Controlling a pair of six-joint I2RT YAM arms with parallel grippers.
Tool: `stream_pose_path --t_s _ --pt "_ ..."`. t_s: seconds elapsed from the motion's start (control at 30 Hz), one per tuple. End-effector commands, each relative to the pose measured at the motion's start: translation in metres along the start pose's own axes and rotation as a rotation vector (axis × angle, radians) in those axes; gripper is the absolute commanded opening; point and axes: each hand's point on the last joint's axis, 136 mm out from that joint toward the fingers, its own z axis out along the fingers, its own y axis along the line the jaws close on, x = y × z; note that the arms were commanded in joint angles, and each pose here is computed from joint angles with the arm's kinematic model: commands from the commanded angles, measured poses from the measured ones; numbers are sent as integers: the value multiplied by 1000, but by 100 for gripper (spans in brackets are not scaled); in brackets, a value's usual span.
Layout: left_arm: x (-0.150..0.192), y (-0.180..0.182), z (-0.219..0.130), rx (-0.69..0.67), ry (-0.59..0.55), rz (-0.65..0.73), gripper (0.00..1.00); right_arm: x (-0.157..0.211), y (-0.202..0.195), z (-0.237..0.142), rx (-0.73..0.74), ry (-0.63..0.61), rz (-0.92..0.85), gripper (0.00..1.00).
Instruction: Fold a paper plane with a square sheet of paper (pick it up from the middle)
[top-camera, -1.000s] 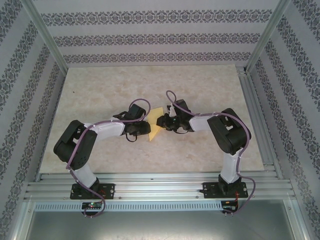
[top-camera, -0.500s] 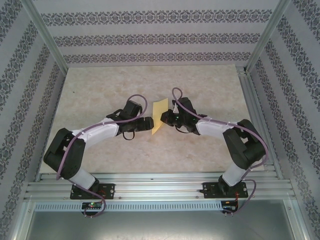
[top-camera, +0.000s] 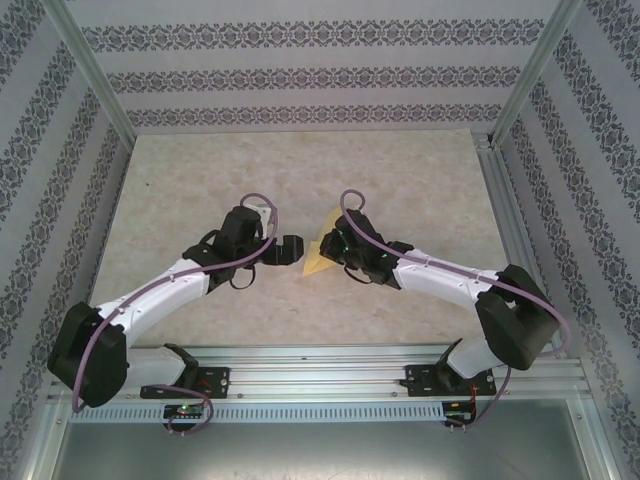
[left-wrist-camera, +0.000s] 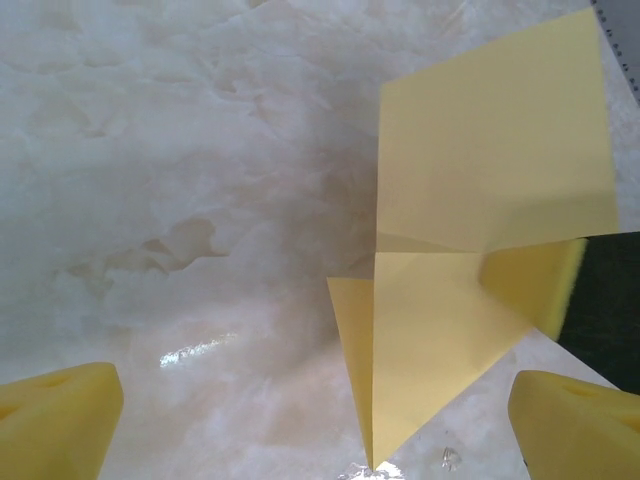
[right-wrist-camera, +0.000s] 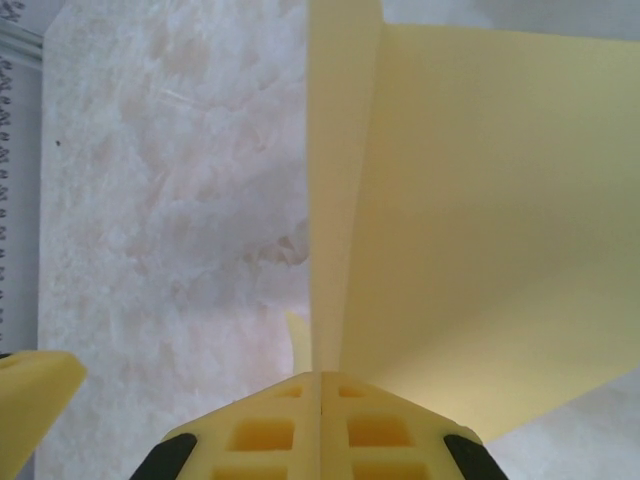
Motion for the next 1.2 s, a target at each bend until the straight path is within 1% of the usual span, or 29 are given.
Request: stream_pose_path --t_s 0.0,0.13,0.27,0.37,0.47,0.53,0.63,0.77,0.87,0.93,1.03,1.17 --pt "-7 -3 -3 37 -66 104 100 1 -14 13 80 -27 97 5" --pt "2 0 2 51 -68 135 100 12 -18 29 88 9 145 6" --pt "11 -3 8 104 -102 130 100 28 -28 37 114 50 185 9" --pt "16 1 10 83 -115 152 99 37 -33 39 128 73 212 12" --pt "18 2 11 69 -124 139 98 42 -36 39 141 93 231 19" --pt "17 3 10 54 -110 136 98 43 -34 36 132 99 229 27" --pt "18 3 9 39 -74 144 99 44 -32 30 119 111 206 34" --pt "21 1 9 47 -44 168 99 47 -31 25 91 148 160 35" --pt "25 -3 10 72 -39 194 100 47 -37 23 82 164 136 35" --pt "25 -6 10 91 -35 211 100 45 -43 24 78 173 139 32" --pt "27 -13 10 134 -36 243 100 41 -50 24 84 177 132 21" --pt "28 -23 11 196 -69 306 99 30 -57 25 85 141 138 7"
